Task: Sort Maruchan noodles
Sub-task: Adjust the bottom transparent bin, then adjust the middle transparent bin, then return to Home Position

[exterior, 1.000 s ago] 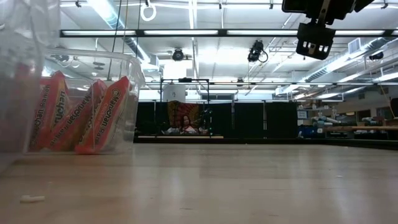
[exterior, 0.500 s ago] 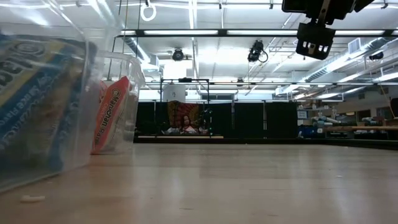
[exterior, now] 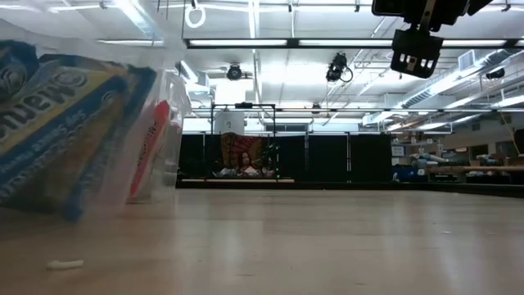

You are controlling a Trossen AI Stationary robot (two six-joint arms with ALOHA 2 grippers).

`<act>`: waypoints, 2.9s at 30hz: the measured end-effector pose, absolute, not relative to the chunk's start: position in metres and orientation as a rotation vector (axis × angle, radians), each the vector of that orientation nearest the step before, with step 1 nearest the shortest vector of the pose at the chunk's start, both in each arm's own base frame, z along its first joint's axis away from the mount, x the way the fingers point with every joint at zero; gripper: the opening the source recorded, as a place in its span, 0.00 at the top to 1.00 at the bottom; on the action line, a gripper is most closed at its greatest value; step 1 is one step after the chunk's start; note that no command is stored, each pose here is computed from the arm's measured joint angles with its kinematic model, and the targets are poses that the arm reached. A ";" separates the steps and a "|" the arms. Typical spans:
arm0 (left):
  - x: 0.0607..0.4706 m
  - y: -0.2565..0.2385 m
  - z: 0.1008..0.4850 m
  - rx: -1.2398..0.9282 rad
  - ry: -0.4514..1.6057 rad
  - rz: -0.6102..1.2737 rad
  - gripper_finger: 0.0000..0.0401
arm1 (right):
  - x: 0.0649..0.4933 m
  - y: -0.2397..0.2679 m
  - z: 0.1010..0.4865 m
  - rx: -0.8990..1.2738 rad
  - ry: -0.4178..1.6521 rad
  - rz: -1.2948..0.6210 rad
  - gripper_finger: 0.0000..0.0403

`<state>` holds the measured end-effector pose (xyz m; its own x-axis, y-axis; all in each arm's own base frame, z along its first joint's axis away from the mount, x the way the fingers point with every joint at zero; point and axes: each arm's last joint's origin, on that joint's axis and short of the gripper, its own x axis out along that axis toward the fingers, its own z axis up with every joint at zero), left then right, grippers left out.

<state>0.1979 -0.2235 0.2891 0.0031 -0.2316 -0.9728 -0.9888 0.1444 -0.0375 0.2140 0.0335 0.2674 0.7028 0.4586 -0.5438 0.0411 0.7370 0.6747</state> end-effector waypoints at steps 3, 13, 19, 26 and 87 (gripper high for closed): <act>0.188 -0.218 0.298 -1.272 1.430 0.985 0.86 | 0.214 0.035 0.267 0.715 0.772 0.264 0.38; 0.160 -0.224 0.293 -1.174 1.539 1.093 0.86 | 0.213 0.043 0.267 0.692 0.765 0.230 0.38; 0.153 -0.223 0.278 -1.139 1.630 1.185 0.82 | 0.215 0.048 0.270 0.668 0.706 0.205 0.38; 0.141 -0.227 0.273 -1.087 1.773 1.241 0.70 | 0.217 0.053 0.270 0.574 0.648 0.124 0.38; 0.264 -0.076 0.363 -0.447 0.486 0.211 0.92 | 0.330 0.069 0.293 0.145 0.388 0.061 0.75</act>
<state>0.2637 -0.0757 0.3631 0.8653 0.0900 -0.4932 -0.2985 0.8828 -0.3628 0.3303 0.0685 0.2931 0.9239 0.0873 -0.3726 -0.0319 0.9878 0.1523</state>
